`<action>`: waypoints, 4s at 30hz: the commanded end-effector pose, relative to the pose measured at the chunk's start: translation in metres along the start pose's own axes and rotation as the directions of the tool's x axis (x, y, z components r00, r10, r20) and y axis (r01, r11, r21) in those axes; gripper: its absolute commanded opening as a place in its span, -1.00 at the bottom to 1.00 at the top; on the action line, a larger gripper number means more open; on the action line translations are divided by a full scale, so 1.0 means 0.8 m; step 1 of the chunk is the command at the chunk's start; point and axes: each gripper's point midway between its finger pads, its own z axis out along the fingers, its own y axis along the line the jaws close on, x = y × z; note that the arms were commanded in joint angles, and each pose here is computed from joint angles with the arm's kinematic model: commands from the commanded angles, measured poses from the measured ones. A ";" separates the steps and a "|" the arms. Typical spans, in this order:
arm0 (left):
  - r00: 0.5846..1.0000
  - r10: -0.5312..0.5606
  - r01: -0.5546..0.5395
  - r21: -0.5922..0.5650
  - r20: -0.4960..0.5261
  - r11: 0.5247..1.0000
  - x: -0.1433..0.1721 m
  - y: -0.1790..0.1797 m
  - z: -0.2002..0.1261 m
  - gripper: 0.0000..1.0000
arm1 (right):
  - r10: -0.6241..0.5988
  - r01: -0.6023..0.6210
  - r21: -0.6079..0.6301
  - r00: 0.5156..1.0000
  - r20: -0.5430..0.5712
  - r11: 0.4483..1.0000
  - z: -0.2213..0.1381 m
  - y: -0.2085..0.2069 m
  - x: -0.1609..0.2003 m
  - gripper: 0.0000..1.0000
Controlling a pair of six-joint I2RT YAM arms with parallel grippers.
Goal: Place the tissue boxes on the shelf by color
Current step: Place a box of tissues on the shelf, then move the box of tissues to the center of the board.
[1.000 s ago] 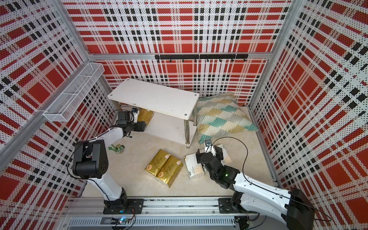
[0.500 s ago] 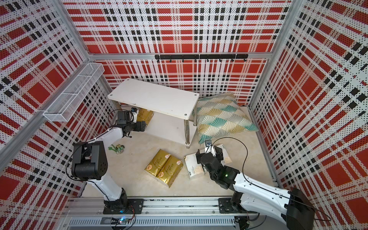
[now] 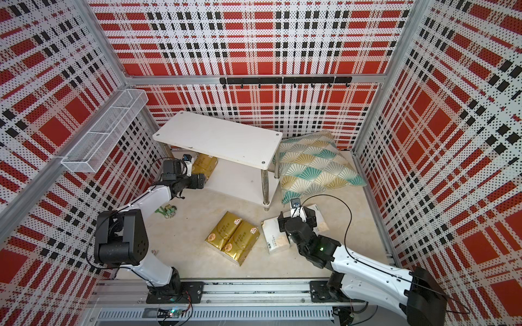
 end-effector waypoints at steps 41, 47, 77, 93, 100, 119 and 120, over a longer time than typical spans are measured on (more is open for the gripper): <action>0.937 -0.238 0.242 -0.017 -0.256 0.970 0.131 -0.226 -0.169 0.98 | -0.003 0.003 0.019 1.000 -0.005 1.000 0.002 -0.002 0.005 1.00; 0.933 -0.172 0.166 -0.045 -0.317 0.985 0.158 -0.238 -0.177 0.98 | -0.003 0.003 0.024 1.000 -0.001 1.000 0.002 -0.002 0.000 1.00; 0.842 -0.037 -0.007 -0.079 -0.538 0.997 0.236 -0.218 -0.146 0.98 | -0.016 0.016 0.046 1.000 -0.001 0.999 0.006 -0.005 0.005 1.00; 0.847 -0.364 0.312 -0.191 -0.388 0.931 0.214 -0.153 -0.126 0.98 | -0.015 0.015 0.028 1.000 -0.002 0.999 0.008 0.001 0.006 1.00; 0.839 -0.422 0.365 -0.221 -0.344 0.905 0.215 -0.136 -0.119 0.93 | -0.019 0.019 0.022 1.000 0.002 1.000 0.009 0.003 0.004 1.00; 0.821 -0.528 0.430 -0.373 -0.217 0.822 0.190 -0.028 -0.091 0.80 | -0.020 0.020 -0.003 1.000 -0.002 1.000 0.014 0.012 0.009 1.00; 0.823 -0.529 0.430 -0.383 -0.206 0.818 0.186 -0.020 -0.089 0.80 | -0.021 0.021 -0.003 1.000 -0.003 1.000 0.014 0.012 0.010 1.00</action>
